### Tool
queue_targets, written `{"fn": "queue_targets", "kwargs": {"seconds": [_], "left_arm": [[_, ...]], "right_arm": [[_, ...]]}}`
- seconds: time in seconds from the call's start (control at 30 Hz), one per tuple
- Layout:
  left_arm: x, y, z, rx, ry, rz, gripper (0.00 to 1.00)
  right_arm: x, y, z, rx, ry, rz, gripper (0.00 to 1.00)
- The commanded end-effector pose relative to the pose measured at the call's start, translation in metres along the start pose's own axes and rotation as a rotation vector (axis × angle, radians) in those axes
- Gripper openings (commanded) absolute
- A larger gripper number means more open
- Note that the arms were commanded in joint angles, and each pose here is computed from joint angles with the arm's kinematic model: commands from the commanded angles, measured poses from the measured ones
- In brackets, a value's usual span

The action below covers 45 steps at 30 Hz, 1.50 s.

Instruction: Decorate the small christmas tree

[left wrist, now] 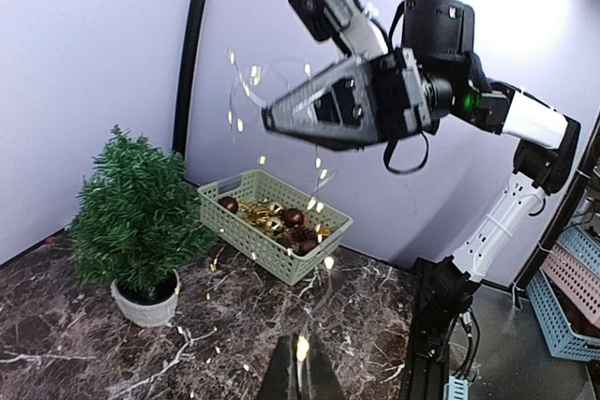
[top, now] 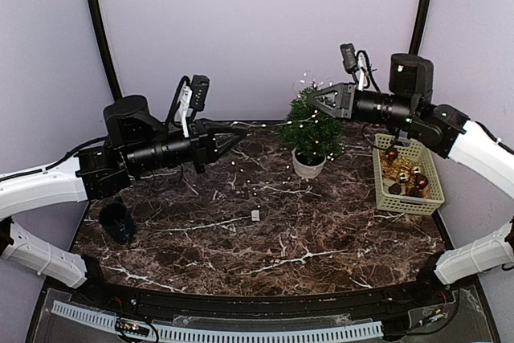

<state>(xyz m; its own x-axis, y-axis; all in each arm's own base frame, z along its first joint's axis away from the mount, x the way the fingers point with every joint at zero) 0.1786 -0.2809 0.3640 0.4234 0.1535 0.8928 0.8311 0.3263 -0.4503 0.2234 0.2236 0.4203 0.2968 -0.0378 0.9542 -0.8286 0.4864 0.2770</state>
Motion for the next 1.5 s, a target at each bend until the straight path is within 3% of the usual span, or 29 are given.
{"fn": "queue_targets", "kwargs": {"seconds": [0.0,0.03,0.17,0.27,0.5,0.63,1.0,1.37,1.47], "left_arm": [[-0.007,0.013,0.018,0.207,0.040,-0.012,0.00],[-0.006,0.016,0.020,0.253,0.033,-0.016,0.00],[-0.013,0.035,0.030,0.425,0.063,-0.005,0.00],[-0.016,0.051,0.038,0.505,0.074,0.041,0.00],[-0.010,0.065,0.061,0.560,0.027,0.081,0.00],[-0.011,0.065,0.069,0.568,0.049,0.063,0.00],[-0.019,0.062,0.072,0.508,0.098,0.034,0.00],[-0.018,0.057,0.073,0.465,0.116,0.000,0.00],[-0.017,0.056,0.074,0.468,0.122,-0.006,0.00]], "right_arm": [[-0.030,-0.019,-0.013,-0.119,0.015,-0.090,0.00],[-0.036,-0.023,-0.015,-0.151,0.026,-0.108,0.01],[-0.052,-0.037,-0.014,-0.281,0.052,-0.142,0.46],[-0.054,-0.048,-0.004,-0.439,0.052,-0.161,0.67],[-0.055,-0.085,0.018,-0.700,0.107,-0.177,0.78],[-0.039,-0.097,0.012,-0.714,0.138,-0.099,0.77],[-0.005,-0.132,-0.037,-0.768,0.247,0.072,0.54],[-0.012,-0.165,-0.085,-0.741,0.348,0.112,0.46],[-0.016,-0.171,-0.094,-0.733,0.373,0.112,0.37]]}}
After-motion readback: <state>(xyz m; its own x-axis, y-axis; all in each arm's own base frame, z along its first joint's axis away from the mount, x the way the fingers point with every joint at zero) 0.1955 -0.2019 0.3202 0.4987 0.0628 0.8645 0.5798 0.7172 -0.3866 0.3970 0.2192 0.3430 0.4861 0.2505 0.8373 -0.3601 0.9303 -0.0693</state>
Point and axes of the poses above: each gripper's point midway between its finger pads, its own z axis back along the fingers, its own y axis along the line the jaws close on, x = y × z, the point moved 9 cm from there along z, back along the fingers, and after that the axes turned 14 degrees about z, right-handed, at the moved point
